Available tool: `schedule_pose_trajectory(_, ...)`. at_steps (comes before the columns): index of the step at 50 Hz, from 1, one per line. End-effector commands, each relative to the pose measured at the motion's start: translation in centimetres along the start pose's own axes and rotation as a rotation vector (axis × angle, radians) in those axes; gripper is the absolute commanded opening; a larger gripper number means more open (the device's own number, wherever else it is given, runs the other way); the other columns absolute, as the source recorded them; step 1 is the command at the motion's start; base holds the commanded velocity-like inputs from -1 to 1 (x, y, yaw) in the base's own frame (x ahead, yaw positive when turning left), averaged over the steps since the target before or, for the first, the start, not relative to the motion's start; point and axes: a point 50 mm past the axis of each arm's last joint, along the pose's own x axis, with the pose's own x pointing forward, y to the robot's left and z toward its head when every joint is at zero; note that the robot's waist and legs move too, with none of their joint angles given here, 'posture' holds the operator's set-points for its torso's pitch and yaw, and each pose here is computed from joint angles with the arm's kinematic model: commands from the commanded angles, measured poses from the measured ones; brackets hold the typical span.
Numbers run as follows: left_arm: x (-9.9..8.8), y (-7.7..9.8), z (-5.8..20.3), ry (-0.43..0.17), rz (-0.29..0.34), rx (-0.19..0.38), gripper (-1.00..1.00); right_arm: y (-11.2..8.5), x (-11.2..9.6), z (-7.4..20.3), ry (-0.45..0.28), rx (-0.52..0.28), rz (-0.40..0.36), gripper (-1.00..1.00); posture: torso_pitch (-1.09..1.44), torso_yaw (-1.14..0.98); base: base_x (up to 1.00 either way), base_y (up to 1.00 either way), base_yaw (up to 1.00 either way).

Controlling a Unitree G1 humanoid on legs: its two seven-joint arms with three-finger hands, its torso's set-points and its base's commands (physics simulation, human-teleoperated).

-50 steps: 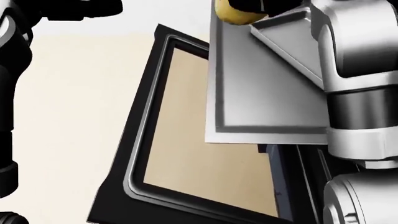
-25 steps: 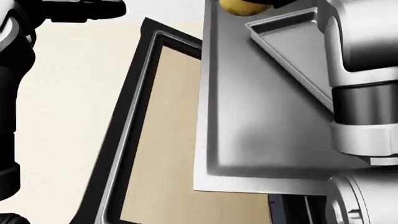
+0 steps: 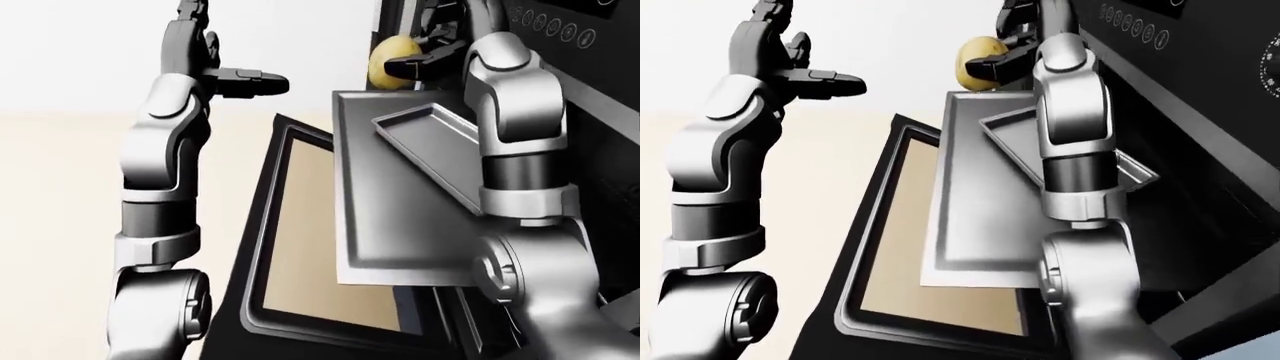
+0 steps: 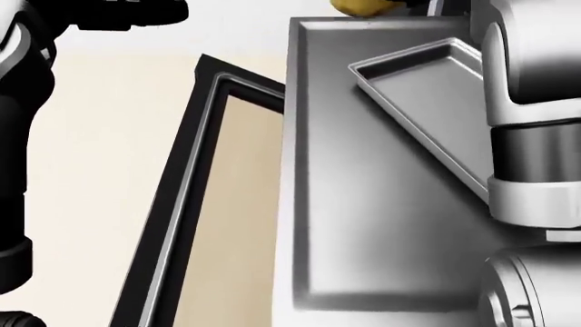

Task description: Place the potato on the top rack of the oven.

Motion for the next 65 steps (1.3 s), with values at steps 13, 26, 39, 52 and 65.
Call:
schedule_pose_trajectory(13,-0.1,0.3,2.3,-0.090,0.012,0.000,1.00,-1.2,-0.2,2.5,-0.094,-0.010,-0.033,-1.00,0.00,0.00,0.00,0.00,0.00)
schedule_pose_trajectory(26,-0.1,0.4,2.3,-0.090,0.015,0.000,1.00,-3.7,0.5,3.3,-0.019,-0.215,-0.043,-1.00,0.00,0.00,0.00,0.00,0.00)
schedule_pose_trajectory(39,-0.1,0.3,2.0,-0.082,0.015,0.002,1.00,-5.9,1.4,3.4,0.025,-0.448,-0.067,-1.00,0.00,0.00,0.00,0.00,0.00)
schedule_pose_trajectory(52,-0.1,0.3,1.8,-0.080,0.013,0.002,1.00,-6.3,2.1,0.4,0.065,-0.583,-0.094,-1.00,0.00,0.00,0.00,0.00,0.00)
schedule_pose_trajectory(65,0.0,0.4,1.7,-0.078,0.015,0.003,1.00,-6.3,2.9,-2.6,0.081,-0.585,-0.155,-1.00,0.00,0.00,0.00,0.00,0.00)
